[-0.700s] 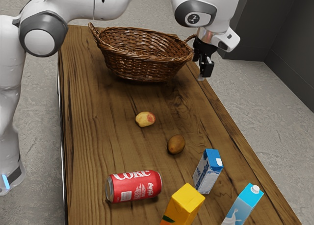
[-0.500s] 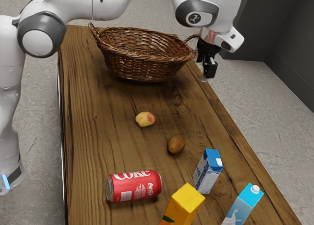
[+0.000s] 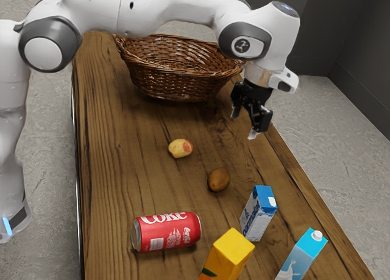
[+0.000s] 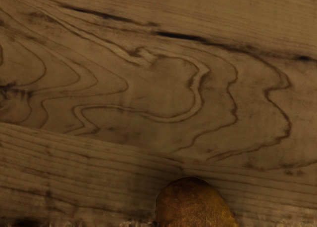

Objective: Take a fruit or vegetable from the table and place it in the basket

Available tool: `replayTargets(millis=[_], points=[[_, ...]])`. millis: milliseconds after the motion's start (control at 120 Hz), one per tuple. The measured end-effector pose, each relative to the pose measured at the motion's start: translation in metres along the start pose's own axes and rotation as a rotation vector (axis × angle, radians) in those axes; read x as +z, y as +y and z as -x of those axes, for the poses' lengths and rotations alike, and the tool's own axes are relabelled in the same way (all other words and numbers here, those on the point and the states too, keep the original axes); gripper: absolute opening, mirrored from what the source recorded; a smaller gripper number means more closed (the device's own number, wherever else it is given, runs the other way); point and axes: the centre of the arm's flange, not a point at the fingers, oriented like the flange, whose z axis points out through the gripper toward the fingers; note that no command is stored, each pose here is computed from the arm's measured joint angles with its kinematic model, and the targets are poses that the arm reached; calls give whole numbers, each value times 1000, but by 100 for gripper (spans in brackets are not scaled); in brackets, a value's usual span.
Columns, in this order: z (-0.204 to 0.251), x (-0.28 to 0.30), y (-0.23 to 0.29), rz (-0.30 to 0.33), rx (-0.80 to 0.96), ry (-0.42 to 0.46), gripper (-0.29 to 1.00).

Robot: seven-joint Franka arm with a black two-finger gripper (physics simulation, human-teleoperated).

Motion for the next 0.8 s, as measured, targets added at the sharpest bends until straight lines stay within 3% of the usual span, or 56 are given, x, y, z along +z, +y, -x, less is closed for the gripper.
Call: replayTargets(millis=[133,375,575,800], points=[[15,44,-19,47,-183,-101,70],[11,78,-16,108,-399,-112,70],[10,101,-11,120,-511,-93,70],[15,112,8,54,-522,-45,70]])
